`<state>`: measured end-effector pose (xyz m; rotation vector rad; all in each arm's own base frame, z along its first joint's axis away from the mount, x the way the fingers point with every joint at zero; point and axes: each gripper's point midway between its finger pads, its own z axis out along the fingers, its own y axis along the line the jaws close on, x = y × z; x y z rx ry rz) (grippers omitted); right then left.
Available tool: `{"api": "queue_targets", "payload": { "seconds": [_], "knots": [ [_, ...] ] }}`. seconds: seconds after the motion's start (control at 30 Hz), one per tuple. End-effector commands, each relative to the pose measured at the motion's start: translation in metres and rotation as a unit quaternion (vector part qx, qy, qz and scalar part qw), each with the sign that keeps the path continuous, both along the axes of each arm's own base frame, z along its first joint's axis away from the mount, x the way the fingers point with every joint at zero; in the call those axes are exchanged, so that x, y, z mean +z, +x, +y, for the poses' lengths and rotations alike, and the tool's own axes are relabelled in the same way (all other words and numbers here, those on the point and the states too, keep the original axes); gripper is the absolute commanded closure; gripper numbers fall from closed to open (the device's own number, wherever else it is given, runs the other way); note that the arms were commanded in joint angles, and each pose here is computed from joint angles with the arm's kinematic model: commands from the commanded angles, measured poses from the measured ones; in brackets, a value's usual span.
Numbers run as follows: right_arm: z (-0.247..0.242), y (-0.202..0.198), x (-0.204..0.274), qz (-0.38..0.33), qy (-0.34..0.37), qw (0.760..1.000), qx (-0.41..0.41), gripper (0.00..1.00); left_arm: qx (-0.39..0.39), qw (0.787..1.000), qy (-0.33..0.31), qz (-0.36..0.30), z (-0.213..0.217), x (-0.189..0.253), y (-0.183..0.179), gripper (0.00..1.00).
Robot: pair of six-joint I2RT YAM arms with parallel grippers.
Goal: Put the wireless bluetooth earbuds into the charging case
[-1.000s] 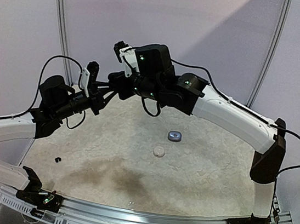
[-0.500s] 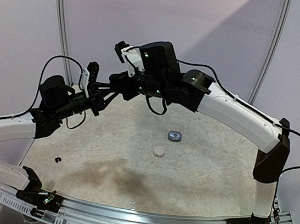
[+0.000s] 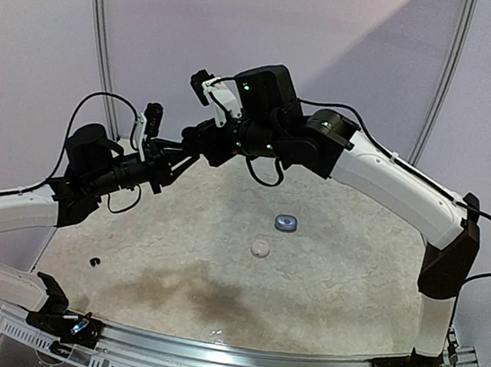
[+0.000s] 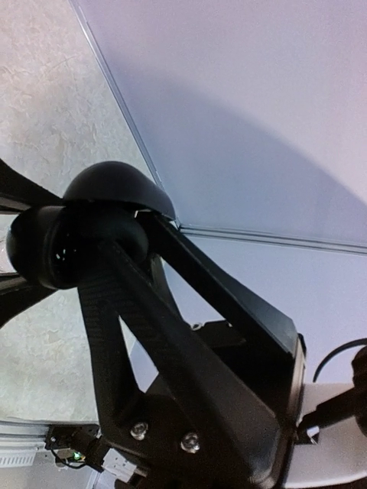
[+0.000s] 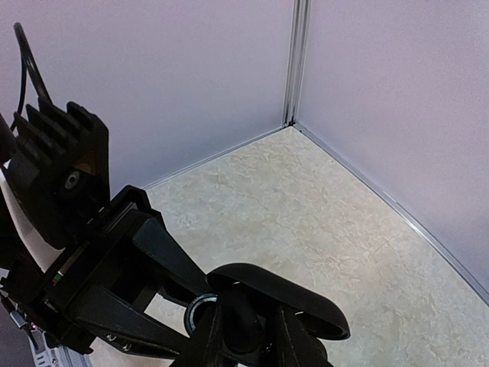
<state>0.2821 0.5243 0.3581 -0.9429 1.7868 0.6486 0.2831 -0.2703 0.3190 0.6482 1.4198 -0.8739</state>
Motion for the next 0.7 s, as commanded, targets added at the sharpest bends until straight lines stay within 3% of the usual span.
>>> {"api": "queue_targets", "payload": {
  "seconds": [0.0,0.3,0.5,0.67],
  "knots": [
    [-0.014,-0.01,-0.055,0.067,-0.082,0.994,0.019,0.76,-0.022,0.997,-0.052,-0.059,0.005,0.056,-0.017,1.0],
    [-0.009,-0.02,-0.051,0.078,-0.071,0.993,0.051,0.76,-0.031,0.997,-0.045,-0.051,0.002,0.052,-0.018,1.0],
    [-0.002,-0.037,-0.048,0.092,-0.065,0.989,0.101,0.84,-0.038,0.997,-0.032,-0.052,0.0,0.047,-0.019,1.0],
    [-0.004,-0.044,-0.053,0.102,-0.077,0.985,0.116,0.84,-0.041,0.997,-0.017,-0.059,-0.001,0.042,-0.02,1.0]
  ]
}}
